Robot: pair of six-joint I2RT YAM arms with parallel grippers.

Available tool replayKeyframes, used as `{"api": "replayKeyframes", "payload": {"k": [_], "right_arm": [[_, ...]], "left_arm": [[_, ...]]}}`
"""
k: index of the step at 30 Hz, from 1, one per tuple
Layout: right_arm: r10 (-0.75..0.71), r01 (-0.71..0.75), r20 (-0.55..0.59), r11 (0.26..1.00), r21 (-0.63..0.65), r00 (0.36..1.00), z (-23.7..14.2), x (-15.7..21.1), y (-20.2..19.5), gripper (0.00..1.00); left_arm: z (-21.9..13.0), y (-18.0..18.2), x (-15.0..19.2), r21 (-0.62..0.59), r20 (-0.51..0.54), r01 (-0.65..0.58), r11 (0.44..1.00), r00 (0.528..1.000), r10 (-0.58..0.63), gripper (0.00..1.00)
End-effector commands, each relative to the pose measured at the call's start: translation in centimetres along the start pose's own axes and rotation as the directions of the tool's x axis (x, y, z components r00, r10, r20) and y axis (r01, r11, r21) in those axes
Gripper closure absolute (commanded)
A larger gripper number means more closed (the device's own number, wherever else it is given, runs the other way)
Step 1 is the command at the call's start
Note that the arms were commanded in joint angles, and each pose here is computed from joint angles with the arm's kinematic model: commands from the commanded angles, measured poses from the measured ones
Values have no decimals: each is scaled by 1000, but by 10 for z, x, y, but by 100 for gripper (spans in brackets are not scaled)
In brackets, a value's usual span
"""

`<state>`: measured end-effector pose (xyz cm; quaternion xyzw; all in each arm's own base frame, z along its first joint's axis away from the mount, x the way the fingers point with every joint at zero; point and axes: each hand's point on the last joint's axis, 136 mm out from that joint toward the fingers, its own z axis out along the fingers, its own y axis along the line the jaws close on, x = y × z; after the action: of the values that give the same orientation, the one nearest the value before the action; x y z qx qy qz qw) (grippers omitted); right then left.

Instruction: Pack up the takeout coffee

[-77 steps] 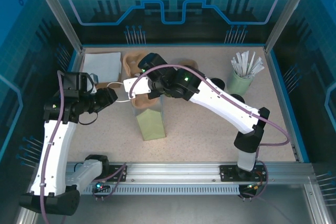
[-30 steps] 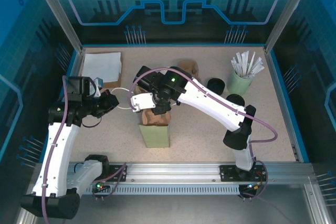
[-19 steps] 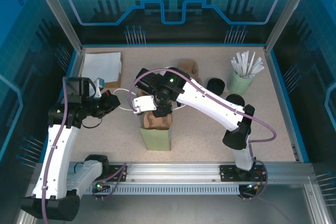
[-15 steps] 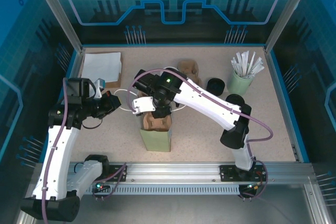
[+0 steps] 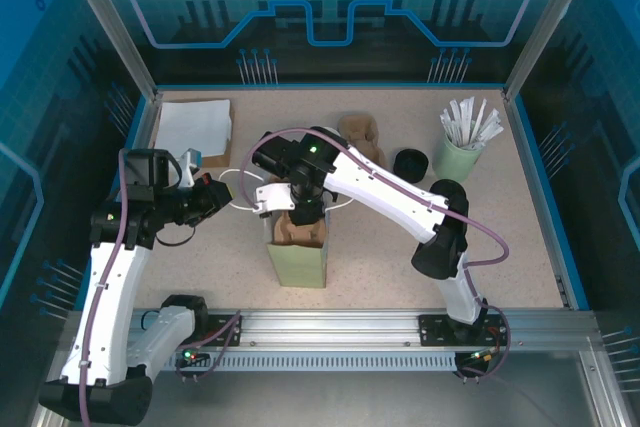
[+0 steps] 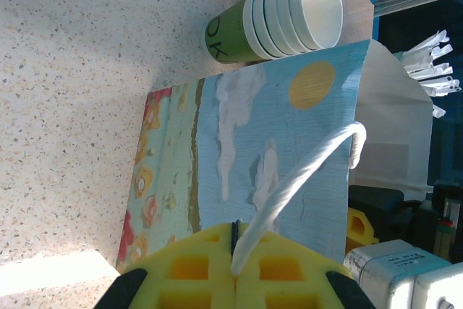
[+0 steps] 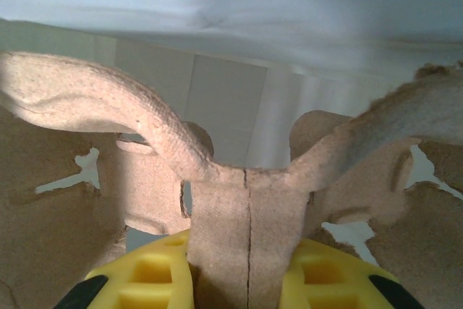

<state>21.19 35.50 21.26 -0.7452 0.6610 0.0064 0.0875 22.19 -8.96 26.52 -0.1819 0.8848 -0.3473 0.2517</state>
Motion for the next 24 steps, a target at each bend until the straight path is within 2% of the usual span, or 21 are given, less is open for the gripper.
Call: {"api": "replayKeyframes", "payload": {"k": [1,9,16,24], "right_arm": [[23,-26,-47,999,-46,999,7,10,4,79],[46,-47,-32,998,-41,998,2,19,1,79],[52,-52,-18,998,-34,999,2,23,1,78],[40,-42,-37,998,-44,999,16,22,-1,78]], "left_arm": [[-3,1,0,-9,13,17,1000,1000,-17,96],[-6,19,-1,-108,40,32,994,999,-28,96],[-8,19,-5,-119,53,29,992,998,-23,96],[-7,-2,-8,-15,48,0,1000,999,0,94]]}}
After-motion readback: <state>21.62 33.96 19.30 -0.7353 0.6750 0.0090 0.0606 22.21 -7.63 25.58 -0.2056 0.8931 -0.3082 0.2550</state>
